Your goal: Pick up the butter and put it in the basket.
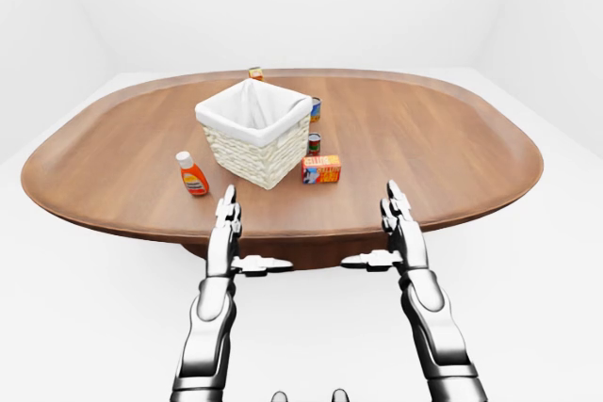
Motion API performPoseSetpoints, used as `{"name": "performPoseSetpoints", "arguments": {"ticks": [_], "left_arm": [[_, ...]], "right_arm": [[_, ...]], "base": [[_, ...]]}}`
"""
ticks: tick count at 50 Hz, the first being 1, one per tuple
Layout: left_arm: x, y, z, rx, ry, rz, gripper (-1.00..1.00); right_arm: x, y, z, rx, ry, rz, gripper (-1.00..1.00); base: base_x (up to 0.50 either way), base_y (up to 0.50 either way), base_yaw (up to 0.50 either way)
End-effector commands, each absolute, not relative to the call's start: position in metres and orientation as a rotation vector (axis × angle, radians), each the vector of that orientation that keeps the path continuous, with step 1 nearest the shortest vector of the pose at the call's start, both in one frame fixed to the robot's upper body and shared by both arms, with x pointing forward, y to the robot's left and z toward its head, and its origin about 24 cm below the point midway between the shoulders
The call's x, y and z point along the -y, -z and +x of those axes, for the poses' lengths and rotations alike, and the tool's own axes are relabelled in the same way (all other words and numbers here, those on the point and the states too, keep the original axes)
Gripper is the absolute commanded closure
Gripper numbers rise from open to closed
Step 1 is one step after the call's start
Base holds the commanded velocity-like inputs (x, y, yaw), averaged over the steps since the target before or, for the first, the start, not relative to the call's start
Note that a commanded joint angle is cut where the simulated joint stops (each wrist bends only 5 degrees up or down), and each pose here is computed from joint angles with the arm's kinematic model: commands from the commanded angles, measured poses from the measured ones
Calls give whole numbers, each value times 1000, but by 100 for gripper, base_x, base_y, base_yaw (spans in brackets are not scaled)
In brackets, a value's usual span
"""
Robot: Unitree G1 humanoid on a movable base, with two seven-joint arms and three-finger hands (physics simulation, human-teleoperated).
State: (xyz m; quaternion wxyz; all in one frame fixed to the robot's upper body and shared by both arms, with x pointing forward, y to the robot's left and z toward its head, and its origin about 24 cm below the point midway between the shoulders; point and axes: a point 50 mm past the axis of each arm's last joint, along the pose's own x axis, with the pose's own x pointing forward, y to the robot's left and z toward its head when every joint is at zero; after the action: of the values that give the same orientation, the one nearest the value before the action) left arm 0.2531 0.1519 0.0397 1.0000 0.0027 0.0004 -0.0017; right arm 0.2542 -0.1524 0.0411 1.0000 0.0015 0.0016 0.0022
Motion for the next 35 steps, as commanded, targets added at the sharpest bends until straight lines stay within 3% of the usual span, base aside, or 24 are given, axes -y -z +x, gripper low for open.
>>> {"name": "performPoseSetpoints", "arguments": {"ticks": [1, 13, 32, 35], "left_arm": [[-156, -37, 251, -4, 11, 17, -100], [-157, -36, 250, -5, 14, 20, -100], [-156, -38, 247, -11, 29, 7, -100], [-157, -39, 248, -10, 27, 7, -100]], "right_arm": [[158, -41, 255, -9, -17, 11, -100], [156, -40, 256, -12, -38, 1, -100], [157, -43, 254, -17, -39, 0, -100], [158, -44, 255, -25, -38, 2, -100]], "base": [[0, 0, 0], [0, 2, 0], [0, 50, 0], [0, 0, 0]]}}
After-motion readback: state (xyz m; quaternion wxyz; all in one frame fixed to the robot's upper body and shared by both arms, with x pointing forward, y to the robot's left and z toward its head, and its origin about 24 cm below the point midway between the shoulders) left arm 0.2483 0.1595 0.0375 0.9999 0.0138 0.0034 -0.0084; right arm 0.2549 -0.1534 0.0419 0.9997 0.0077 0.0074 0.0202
